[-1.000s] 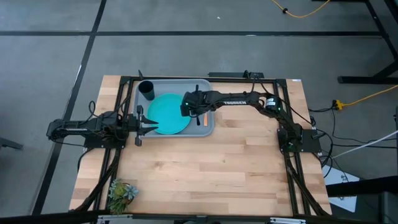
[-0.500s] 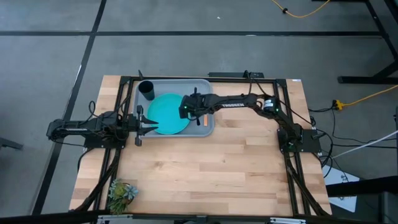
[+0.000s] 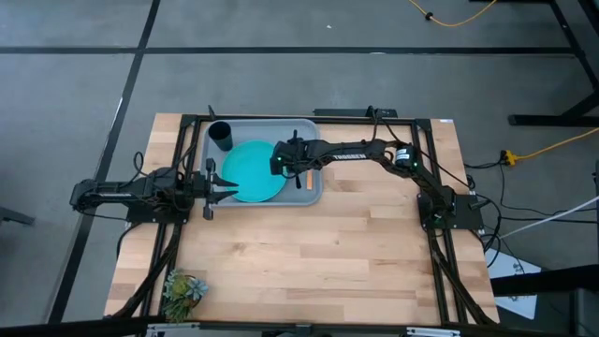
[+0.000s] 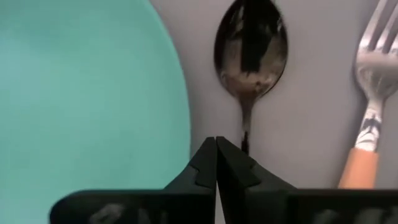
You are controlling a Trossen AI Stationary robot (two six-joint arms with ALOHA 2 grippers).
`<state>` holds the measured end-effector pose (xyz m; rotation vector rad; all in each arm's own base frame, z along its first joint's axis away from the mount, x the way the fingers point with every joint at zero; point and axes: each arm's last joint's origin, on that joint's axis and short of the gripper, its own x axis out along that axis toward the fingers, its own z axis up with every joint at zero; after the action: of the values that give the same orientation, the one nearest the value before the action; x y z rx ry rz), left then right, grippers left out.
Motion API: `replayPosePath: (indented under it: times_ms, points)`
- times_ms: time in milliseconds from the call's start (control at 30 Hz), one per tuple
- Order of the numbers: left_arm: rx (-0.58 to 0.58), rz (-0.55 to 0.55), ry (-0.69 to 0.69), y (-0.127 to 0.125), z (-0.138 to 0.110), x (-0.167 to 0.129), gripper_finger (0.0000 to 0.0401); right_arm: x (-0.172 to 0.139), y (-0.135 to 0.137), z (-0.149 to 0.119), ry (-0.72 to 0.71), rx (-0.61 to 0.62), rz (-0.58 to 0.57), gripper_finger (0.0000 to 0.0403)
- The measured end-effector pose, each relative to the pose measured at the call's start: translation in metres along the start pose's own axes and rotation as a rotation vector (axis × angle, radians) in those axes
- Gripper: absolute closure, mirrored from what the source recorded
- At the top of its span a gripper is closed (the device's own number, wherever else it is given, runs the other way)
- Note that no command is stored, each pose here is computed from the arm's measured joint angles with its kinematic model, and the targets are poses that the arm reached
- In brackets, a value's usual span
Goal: Pick and place plate/cup/fork/spoon on tray
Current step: Put the black spoon on the serving tray left beside the yellow fork
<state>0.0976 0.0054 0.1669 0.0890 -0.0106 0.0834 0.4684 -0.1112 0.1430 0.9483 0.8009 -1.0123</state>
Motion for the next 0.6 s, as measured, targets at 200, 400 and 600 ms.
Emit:
replayPosePath:
  times_ms: [200, 400, 600]
  points:
    - [0.0, 0.0, 0.0, 0.0, 0.0, 0.0, 0.0321, 0.0016, -0.003, 0.0057, -0.007, 0.012, -0.007, 0.0399]
    - [0.0, 0.0, 0.0, 0.0, 0.0001, 0.0, 0.0321, 0.0019, -0.004, 0.0066, -0.002, 0.014, -0.011, 0.0398]
    - [0.0, 0.0, 0.0, 0.0, 0.0001, 0.0, 0.0321, 0.0085, -0.0065, 0.005, 0.013, 0.015, -0.025, 0.0398]
